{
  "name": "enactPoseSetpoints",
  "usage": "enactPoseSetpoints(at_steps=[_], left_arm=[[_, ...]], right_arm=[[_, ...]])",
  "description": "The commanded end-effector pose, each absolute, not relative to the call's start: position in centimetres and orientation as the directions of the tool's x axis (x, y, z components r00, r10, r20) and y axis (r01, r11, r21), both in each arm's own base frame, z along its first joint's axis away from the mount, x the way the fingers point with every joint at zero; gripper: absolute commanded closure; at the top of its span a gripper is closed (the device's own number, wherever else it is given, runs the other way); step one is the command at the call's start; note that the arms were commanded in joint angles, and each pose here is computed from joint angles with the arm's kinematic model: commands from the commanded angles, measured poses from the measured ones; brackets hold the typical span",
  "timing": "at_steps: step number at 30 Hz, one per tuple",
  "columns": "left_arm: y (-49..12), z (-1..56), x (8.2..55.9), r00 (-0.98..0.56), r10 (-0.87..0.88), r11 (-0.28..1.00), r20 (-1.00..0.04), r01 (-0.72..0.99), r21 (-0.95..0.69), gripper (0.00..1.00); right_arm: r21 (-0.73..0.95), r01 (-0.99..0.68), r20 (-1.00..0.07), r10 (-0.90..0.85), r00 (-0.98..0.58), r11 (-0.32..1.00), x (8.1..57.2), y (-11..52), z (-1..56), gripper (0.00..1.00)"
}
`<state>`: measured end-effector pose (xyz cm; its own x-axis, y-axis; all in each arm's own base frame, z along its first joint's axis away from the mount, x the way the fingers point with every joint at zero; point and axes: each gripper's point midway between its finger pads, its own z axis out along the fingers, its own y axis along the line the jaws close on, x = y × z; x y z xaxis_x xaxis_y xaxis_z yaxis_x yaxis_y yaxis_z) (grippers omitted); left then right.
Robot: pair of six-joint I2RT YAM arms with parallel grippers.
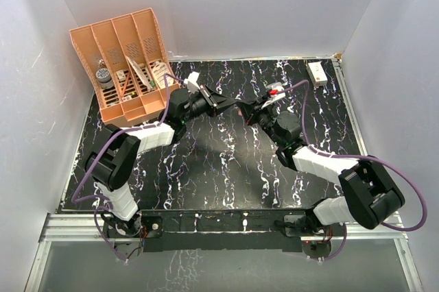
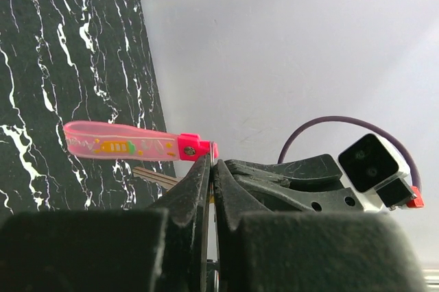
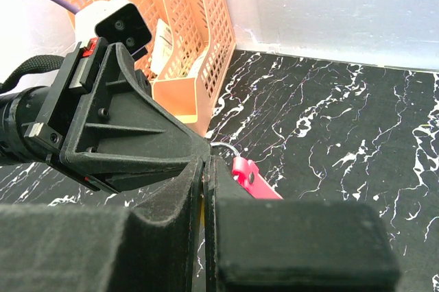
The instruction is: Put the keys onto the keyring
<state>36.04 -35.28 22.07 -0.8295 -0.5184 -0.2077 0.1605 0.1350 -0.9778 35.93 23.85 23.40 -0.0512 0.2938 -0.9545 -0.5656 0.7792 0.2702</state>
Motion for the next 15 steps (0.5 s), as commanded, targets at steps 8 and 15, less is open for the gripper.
enactPoseSetpoints(at_steps=[8,15], left_arm=[[-35.8,23.0,34.6,-0.857,-0.471,0.047,-0.21,0.213,-0.976,1.0],[-35.5,24.4,33.7,-0.882,-0.427,-0.063,-0.2,0.249,-0.966,1.0]], right_arm=[[0.29,-0.531,-0.939,0.345,0.004,0.796,36.2,23.0,25.7,1.0],[0.274,-0.478,-0.948,0.317,0.01,0.834,36.5,21.8,25.4,1.0]])
